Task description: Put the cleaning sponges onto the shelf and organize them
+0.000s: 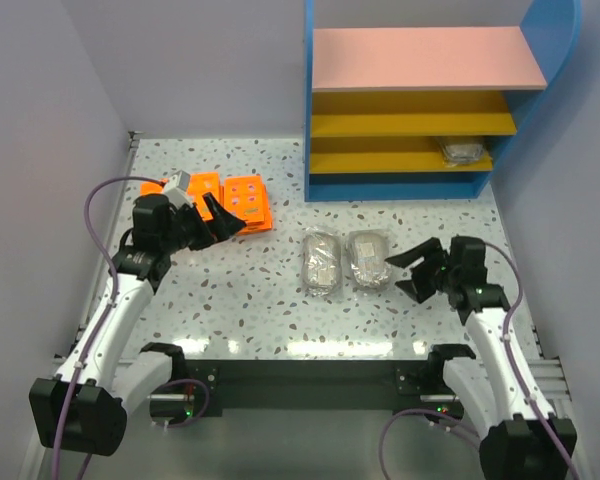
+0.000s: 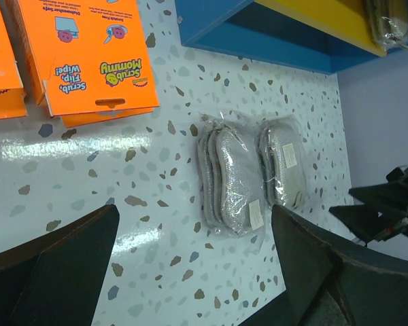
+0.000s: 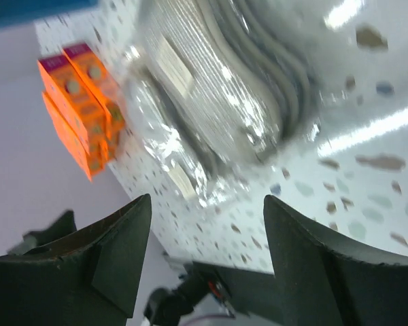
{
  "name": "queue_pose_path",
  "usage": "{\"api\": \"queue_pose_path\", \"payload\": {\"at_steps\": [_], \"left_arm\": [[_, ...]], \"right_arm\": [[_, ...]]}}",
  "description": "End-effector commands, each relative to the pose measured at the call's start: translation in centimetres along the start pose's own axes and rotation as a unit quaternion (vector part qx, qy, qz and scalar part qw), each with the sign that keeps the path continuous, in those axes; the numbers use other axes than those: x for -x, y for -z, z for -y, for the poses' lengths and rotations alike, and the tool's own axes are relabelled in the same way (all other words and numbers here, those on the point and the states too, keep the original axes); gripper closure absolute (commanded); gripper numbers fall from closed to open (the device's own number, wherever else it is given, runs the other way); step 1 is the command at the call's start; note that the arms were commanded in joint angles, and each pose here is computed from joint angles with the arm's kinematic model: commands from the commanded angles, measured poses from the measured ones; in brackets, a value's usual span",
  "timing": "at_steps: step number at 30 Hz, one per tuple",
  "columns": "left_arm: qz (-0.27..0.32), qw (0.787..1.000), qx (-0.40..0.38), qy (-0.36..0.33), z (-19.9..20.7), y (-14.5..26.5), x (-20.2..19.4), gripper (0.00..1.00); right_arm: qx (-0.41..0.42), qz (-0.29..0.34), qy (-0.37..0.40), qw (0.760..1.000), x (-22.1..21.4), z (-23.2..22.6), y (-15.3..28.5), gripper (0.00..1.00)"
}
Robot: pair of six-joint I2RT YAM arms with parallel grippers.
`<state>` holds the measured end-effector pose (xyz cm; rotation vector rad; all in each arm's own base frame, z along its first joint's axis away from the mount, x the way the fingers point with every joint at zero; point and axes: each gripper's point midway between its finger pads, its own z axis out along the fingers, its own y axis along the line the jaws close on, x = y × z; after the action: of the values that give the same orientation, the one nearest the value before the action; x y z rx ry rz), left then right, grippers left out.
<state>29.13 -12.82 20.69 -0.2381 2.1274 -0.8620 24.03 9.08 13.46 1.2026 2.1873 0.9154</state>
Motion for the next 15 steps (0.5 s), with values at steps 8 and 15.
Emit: {"api": "queue_pose_path", "payload": {"at_steps": [8,15], "left_arm": [[-0.006,1.000,-0.006,-0.008,-0.4,0.9,-1.8,0.01],[0.000,1.000,0.003,-0.009,-0.6,1.2,-1.8,0.01]], "right_arm": [[-0.017,-0.112,-0.046,0.993,-7.0,4.7,1.2,0.30],[-0.021,-0.076,-0.049,0.996,-5.3,4.3,-2.0,0.29]]}}
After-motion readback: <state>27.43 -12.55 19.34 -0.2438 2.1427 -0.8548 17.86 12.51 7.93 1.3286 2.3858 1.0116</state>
